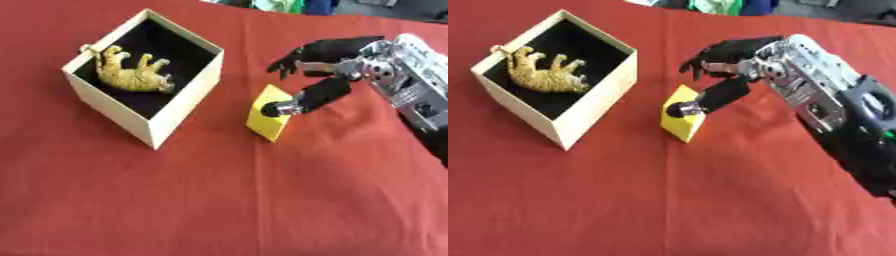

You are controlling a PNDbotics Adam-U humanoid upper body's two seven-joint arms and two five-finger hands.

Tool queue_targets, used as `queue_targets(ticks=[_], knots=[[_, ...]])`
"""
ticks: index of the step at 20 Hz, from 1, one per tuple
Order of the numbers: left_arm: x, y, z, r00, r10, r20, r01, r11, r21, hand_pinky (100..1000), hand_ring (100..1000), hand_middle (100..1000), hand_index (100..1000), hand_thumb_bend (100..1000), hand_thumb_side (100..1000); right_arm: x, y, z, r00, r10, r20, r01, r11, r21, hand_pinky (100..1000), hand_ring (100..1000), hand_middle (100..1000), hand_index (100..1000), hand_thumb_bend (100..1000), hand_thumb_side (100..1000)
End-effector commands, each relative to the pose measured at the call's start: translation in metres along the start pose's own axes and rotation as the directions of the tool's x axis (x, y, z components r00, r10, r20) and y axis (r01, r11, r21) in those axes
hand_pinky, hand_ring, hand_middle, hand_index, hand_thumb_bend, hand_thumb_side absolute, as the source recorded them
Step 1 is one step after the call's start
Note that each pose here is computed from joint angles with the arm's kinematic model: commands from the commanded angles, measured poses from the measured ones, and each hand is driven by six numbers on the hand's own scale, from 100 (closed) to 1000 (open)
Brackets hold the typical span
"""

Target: Pick up objects on the table and place them in the box.

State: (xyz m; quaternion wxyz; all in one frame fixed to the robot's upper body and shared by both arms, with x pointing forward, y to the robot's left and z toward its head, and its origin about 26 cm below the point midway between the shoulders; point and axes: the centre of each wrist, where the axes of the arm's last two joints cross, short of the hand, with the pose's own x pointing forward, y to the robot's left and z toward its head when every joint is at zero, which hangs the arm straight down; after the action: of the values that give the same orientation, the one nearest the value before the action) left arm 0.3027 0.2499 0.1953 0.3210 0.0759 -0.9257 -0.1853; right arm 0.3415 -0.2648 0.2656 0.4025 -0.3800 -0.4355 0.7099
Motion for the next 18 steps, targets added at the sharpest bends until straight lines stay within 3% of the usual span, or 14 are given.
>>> queue_targets(ticks=[1, 7, 18], knots=[[0.005, 0.005, -0.003, 1.0, -0.022, 0.021, 0.023, 1.0, -0.01, 648, 871, 858, 812, 100, 841, -0.001, -0.004, 0.004, 0.998, 0.022, -0.063, -0.026, 0.998, -0.055, 839, 888, 807, 1000, 510, 1000], [0.005, 0.004, -0.003, 1.0, -0.02, 0.021, 0.021, 1.0, -0.013, 648, 871, 858, 812, 100, 841, 0.002, 0.007, -0.003, 0.994, 0.02, -0.108, -0.028, 0.997, -0.073, 839, 890, 813, 1000, 491, 1000], [0.005, 0.003, -0.003, 1.0, -0.019, 0.021, 0.019, 1.0, -0.024, 648, 872, 860, 812, 100, 842, 0.009, 0.021, -0.01, 0.995, -0.013, -0.095, 0.007, 0.998, -0.06, 814, 854, 789, 1000, 478, 1000]])
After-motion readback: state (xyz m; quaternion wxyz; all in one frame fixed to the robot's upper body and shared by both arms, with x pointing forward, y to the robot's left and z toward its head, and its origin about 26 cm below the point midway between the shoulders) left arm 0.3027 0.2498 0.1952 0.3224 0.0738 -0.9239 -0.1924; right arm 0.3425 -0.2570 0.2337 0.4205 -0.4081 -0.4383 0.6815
